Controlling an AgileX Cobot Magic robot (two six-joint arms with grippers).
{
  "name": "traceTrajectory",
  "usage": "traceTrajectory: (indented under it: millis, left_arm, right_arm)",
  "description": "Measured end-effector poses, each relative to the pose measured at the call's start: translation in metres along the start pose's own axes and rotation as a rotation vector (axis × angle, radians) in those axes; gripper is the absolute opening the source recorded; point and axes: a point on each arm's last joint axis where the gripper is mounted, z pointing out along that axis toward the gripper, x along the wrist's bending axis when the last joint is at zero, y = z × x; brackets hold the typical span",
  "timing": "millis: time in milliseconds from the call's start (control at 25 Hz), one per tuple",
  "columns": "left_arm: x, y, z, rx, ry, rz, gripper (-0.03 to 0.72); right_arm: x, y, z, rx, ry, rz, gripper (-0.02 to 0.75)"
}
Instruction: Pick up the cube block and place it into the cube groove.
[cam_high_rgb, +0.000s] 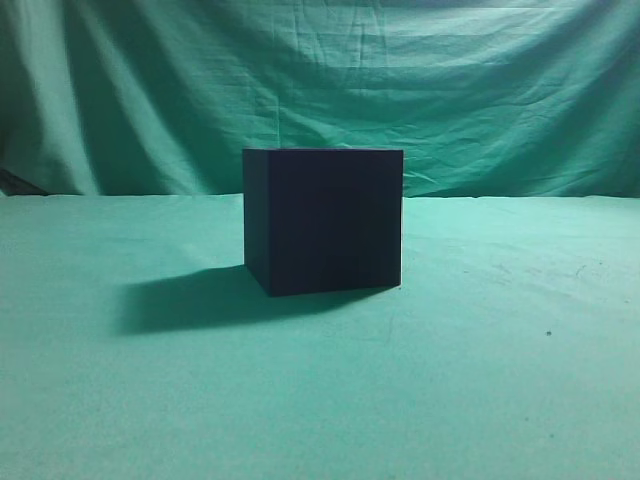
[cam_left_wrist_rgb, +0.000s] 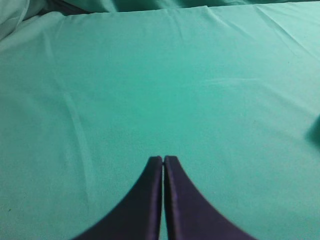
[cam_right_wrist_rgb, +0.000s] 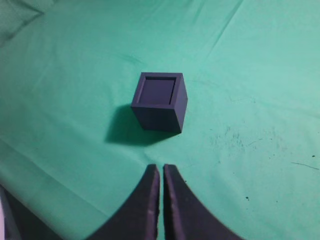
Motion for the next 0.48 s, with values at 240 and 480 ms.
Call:
traceTrajectory:
  millis: [240,480]
  left_arm:
    - [0.000,0.000,0.000,0.000,0.000,0.000,0.000]
    - [0.000,0.000,0.000,0.000,0.000,0.000,0.000]
  right_arm:
    - [-0.005,-0.015,-0.027,-0.079,0.004,-0.069,0.000]
    - [-0.005,-0.011,-0.024,-0.147,-0.010,-0.197,0.000]
